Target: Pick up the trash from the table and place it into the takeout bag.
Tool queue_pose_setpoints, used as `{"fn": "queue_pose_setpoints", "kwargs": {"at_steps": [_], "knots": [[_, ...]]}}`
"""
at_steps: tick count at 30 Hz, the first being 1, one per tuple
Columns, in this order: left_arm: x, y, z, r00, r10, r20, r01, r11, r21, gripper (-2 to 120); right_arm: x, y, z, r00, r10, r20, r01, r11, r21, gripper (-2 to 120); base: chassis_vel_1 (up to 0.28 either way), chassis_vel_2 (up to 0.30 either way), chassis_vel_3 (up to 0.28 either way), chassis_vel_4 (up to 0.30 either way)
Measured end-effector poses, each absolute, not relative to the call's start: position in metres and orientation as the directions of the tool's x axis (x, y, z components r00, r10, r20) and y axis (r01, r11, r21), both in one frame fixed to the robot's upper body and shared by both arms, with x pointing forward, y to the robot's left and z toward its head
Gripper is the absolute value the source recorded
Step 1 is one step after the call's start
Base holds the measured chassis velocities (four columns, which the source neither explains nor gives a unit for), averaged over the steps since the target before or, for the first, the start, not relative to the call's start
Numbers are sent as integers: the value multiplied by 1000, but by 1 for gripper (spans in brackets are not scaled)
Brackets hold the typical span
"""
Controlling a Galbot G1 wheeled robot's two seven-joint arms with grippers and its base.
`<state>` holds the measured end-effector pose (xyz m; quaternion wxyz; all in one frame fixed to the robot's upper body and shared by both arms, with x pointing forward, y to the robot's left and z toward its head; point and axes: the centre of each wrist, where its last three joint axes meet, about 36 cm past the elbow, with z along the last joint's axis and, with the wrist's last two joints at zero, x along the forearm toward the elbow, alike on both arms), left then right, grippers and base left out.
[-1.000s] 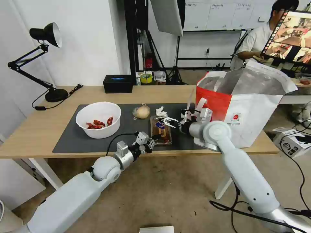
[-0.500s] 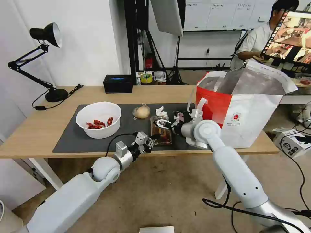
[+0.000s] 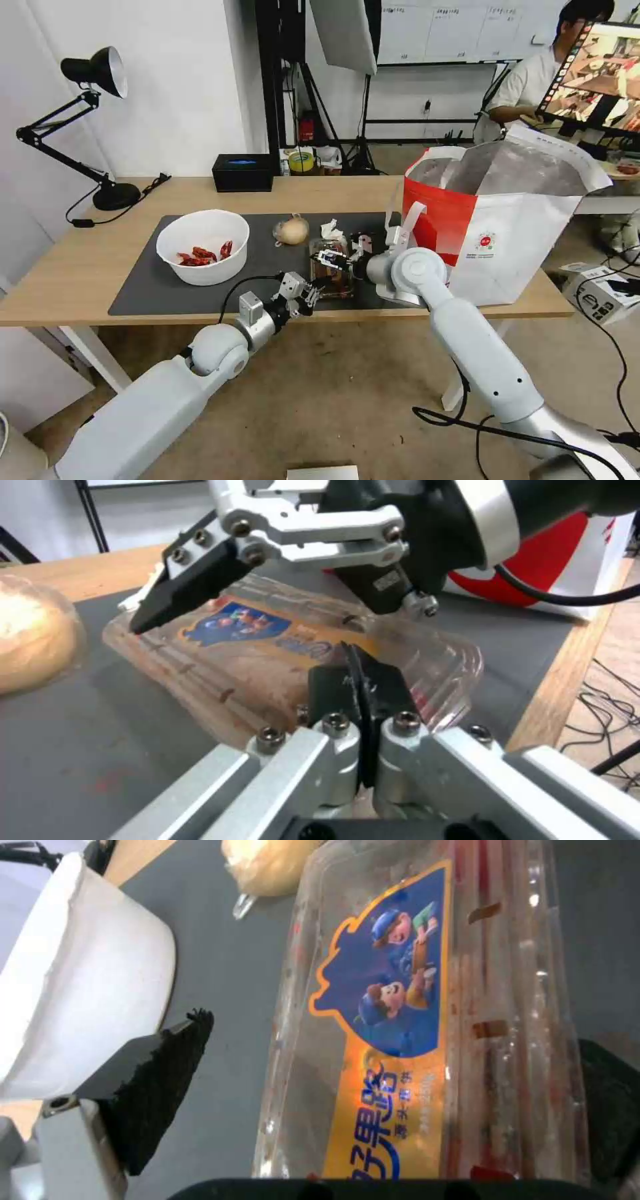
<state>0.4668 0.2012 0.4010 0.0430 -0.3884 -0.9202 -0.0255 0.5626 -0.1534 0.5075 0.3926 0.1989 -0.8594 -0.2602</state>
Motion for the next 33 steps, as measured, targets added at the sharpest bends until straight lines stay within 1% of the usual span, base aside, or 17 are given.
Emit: {"fn": "queue_pose_setpoints", "kwargs": {"at_steps": [3, 4, 5, 7, 8, 9, 10, 11, 15, 18, 20, 21, 25, 27, 28, 30, 33], "knots": [[466, 202, 402, -695, 712, 97, 716, 698, 13, 0, 564, -151, 508, -611, -545, 574, -137, 787, 602, 97, 0, 0, 0, 0], [466, 202, 402, -695, 712, 96, 716, 698, 13, 0, 564, -151, 508, -610, -545, 576, -134, 787, 602, 92, 0, 0, 0, 0], [466, 202, 402, -695, 712, 96, 716, 698, 13, 0, 564, -151, 508, -610, -545, 576, -134, 787, 602, 92, 0, 0, 0, 0], [466, 203, 403, -696, 712, 94, 715, 699, 13, 0, 564, -151, 507, -608, -541, 581, -131, 790, 599, 82, 0, 0, 0, 0], [466, 203, 403, -696, 712, 94, 715, 699, 13, 0, 564, -151, 507, -608, -541, 581, -131, 790, 599, 82, 0, 0, 0, 0], [466, 204, 404, -697, 711, 92, 715, 699, 11, 0, 564, -151, 506, -607, -538, 585, -129, 793, 596, 76, 0, 0, 0, 0], [466, 204, 404, -698, 711, 91, 714, 700, 11, 0, 564, -151, 506, -607, -537, 586, -128, 794, 594, 73, 0, 0, 0, 0], [466, 205, 404, -699, 709, 90, 713, 701, 10, 0, 563, -152, 505, -607, -533, 590, -124, 797, 592, 65, 0, 0, 0, 0], [466, 207, 405, -701, 708, 88, 711, 703, 9, 0, 563, -153, 504, -606, -528, 595, -119, 800, 588, 57, 0, 0, 0, 0], [463, 210, 404, -705, 703, 88, 706, 708, 7, 0, 562, -155, 503, -605, -525, 599, -117, 802, 585, 40, 0, 0, 0, 0], [462, 211, 404, -707, 702, 88, 705, 709, 7, 0, 562, -155, 503, -605, -524, 599, -117, 803, 584, 37, 0, 0, 0, 0], [461, 213, 404, -710, 699, 88, 702, 712, 8, 0, 562, -155, 502, -606, -524, 599, -116, 803, 585, 29, 0, 0, 0, 0], [460, 216, 405, -712, 696, 85, 699, 715, 8, 0, 562, -156, 502, -606, -526, 597, -116, 801, 588, 22, 0, 0, 0, 0], [458, 220, 407, -719, 690, 78, 693, 721, 5, 0, 561, -157, 502, -606, -534, 589, -119, 793, 597, 13, 0, 0, 0, 0], [456, 227, 411, -733, 678, 56, 679, 734, 2, 0, 561, -158, 502, -608, -542, 580, -122, 785, 607, 4, 0, 0, 0, 0], [454, 233, 414, -743, 668, 44, 669, 743, 2, 0, 561, -159, 502, -609, -544, 576, -121, 783, 611, 0, 0, 0, 0, 0], [448, 244, 420, -761, 648, 23, 648, 762, 0, 0, 558, -162, 500, -612, -553, 565, -124, 773, 623, 0, 0, 0, 0, 0]]}}
